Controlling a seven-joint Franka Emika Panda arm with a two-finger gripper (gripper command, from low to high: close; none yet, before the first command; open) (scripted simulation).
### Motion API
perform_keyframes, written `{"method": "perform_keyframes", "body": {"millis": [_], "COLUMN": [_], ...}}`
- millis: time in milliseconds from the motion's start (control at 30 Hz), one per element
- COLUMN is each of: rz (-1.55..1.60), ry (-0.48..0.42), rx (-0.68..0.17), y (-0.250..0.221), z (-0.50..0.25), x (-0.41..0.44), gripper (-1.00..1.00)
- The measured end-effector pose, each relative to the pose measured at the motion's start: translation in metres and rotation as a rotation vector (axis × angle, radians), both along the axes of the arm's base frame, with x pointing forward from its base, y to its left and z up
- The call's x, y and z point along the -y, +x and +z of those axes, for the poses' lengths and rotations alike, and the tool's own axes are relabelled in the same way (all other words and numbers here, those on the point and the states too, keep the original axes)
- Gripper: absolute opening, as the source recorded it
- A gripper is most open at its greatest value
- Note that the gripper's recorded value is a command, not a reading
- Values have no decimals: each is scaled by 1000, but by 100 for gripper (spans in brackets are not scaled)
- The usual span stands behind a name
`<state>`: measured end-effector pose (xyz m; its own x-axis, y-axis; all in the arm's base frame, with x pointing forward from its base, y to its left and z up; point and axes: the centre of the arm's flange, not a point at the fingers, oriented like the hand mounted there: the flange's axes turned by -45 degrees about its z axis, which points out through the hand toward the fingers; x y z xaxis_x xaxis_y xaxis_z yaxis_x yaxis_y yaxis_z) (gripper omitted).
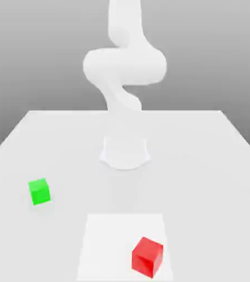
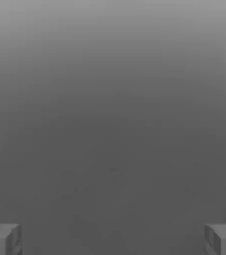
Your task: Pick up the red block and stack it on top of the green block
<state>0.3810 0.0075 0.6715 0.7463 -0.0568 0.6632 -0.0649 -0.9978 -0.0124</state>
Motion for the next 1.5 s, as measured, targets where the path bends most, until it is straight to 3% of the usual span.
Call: {"method": "perform_keyframes", "body": {"millis": [200,400,800,967,1000,1233,1400,1500], "rz": [-124,-234,-429,-445,-445,-445,-456,-700], "ry": [21,57,191,207,206,207,208,267], "rx": [-177,-345,-676,-701,-701,-700,-700,-676], "y": [67,102,87,83,82,82,81,62], "z": [-109,-225,-446,-512,-522,-522,-469,-456], "x": [-11,-16,-38,-41,-41,-41,-38,30], "gripper": [0,0,0,0,-100,-100,-100,-100]}}
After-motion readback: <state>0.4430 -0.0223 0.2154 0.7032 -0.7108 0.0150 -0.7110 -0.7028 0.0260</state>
